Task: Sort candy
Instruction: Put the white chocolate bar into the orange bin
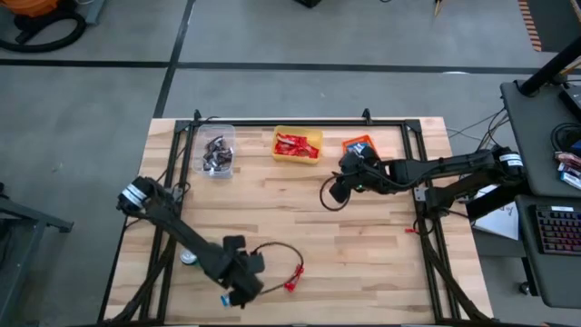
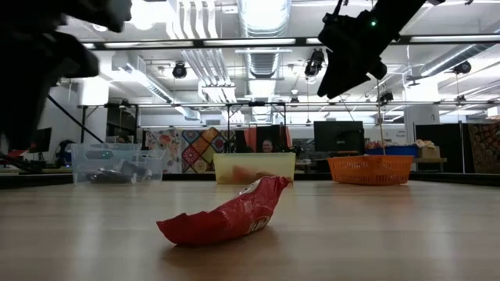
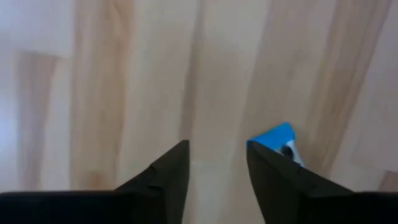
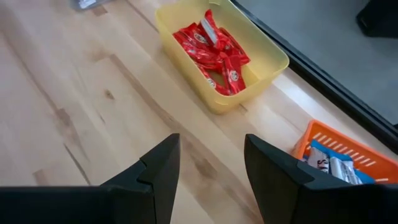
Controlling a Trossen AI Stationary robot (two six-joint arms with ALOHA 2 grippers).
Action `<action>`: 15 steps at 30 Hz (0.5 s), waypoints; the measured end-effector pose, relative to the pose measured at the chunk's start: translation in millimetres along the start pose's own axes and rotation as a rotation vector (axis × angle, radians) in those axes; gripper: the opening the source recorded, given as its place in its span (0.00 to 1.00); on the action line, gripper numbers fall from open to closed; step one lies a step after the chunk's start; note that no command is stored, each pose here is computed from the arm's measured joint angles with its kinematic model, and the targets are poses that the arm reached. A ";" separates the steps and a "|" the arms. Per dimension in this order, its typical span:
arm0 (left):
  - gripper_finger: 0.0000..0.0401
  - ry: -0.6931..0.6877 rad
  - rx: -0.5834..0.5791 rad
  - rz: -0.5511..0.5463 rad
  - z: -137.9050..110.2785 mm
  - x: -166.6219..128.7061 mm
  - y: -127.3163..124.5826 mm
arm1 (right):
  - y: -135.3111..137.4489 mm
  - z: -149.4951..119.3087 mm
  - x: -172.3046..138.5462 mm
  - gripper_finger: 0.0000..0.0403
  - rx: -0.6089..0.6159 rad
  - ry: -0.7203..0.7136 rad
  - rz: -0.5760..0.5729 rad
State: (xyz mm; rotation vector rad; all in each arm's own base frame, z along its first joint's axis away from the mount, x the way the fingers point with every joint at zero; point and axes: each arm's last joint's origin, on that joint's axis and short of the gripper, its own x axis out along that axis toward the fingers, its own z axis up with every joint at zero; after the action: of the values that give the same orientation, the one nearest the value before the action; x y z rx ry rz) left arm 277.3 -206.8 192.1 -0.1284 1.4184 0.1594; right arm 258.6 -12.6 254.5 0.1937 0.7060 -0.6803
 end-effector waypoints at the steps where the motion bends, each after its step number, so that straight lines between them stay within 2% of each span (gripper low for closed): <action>1: 0.37 0.003 -0.009 0.002 -2.4 1.6 -3.8 | 0.2 -0.1 -0.1 0.41 -0.001 0.000 0.001; 8: 0.54 0.001 -0.148 -0.003 -14.9 8.0 -19.4 | 0.8 0.3 -0.3 0.41 0.002 -0.005 0.006; 15: 0.57 -0.015 -0.172 -0.080 -26.4 17.6 -32.5 | 3.3 -0.7 -1.3 0.41 0.000 0.002 0.029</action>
State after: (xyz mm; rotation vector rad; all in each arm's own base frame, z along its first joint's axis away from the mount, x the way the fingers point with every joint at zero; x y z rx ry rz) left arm 260.3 -243.1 170.6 -0.3247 1.3812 0.2157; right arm 259.6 -9.1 254.6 0.2044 0.7039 -0.6526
